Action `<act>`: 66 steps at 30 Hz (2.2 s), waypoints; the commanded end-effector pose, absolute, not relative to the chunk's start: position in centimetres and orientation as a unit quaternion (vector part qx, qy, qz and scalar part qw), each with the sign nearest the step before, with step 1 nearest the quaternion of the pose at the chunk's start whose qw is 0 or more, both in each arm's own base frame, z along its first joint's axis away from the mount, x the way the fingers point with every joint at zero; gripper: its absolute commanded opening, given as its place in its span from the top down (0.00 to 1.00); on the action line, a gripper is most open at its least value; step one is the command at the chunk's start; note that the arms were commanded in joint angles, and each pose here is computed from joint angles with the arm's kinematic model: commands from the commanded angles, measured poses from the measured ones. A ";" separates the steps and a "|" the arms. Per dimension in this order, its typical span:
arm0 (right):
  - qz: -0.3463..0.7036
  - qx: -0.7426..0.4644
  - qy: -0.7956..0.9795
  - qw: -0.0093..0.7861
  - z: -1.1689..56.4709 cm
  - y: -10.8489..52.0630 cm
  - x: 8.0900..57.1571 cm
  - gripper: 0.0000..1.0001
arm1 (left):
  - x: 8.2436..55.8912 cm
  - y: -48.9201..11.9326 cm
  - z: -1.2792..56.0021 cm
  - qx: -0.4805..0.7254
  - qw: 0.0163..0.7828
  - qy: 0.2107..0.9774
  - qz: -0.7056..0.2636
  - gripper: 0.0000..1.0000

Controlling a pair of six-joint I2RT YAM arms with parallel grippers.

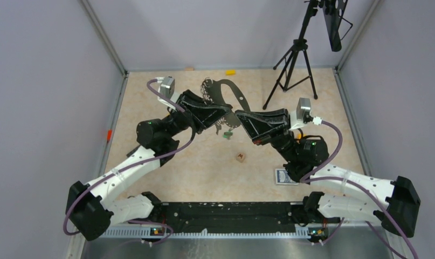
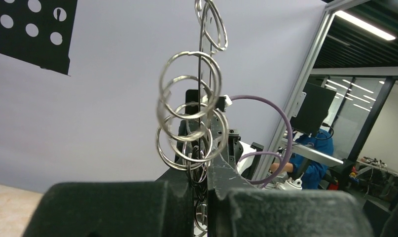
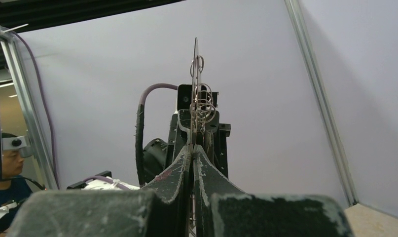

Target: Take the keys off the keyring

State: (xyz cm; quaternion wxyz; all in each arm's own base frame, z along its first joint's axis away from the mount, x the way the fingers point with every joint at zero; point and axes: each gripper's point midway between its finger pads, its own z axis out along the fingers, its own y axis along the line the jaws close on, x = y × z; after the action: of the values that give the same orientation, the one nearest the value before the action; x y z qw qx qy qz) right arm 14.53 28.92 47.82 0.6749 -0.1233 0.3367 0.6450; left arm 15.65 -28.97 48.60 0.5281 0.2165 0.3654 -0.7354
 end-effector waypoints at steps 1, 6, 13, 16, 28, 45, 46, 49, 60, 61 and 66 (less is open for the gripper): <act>0.657 -0.130 0.294 0.682 49.6 27.5 13.0 1.00 | 15.0 -28.6 49.9 0.224 0.538 0.351 -0.733 1.00; 0.638 -0.146 0.298 0.694 49.2 27.4 12.9 1.00 | 14.9 -28.1 50.4 0.223 0.553 0.343 -0.726 1.00; 0.583 -0.198 0.317 0.722 47.7 26.8 12.3 0.56 | 14.6 -27.5 51.4 0.232 0.582 0.335 -0.703 1.00; 0.551 -0.221 0.334 0.733 46.4 26.5 12.4 0.47 | 14.5 -27.5 51.8 0.243 0.596 0.338 -0.687 1.00; 0.509 -0.324 0.358 0.713 42.1 28.3 11.6 0.49 | 12.3 -27.9 53.3 0.343 0.597 0.329 -0.647 1.00; 0.551 -0.367 0.291 0.690 44.5 30.1 9.4 0.55 | 10.4 -27.8 53.2 0.386 0.569 0.318 -0.653 1.00; 0.554 -0.370 0.289 0.688 44.5 30.1 9.2 0.56 | 10.4 -27.8 53.2 0.387 0.568 0.318 -0.653 1.00; 0.561 -0.379 0.284 0.679 44.3 30.3 8.7 0.59 | 10.3 -27.8 53.1 0.389 0.567 0.318 -0.653 1.00; 0.575 -0.396 0.279 0.659 43.6 30.5 7.8 0.63 | 10.5 -27.9 52.9 0.387 0.567 0.321 -0.653 1.00; 0.576 -0.397 0.279 0.658 43.6 30.5 7.8 0.63 | 10.5 -27.9 52.9 0.386 0.567 0.320 -0.653 1.00; 0.579 -0.397 0.277 0.656 43.5 30.6 7.7 0.64 | 10.5 -27.9 52.9 0.386 0.567 0.320 -0.654 1.00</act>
State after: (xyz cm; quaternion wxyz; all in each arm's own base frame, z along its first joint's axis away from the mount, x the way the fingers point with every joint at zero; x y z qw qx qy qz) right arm 8.58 31.29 40.66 0.6418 -0.4015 0.3194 0.5700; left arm 11.73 -28.85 50.75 0.5492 0.3815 0.3535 -0.6541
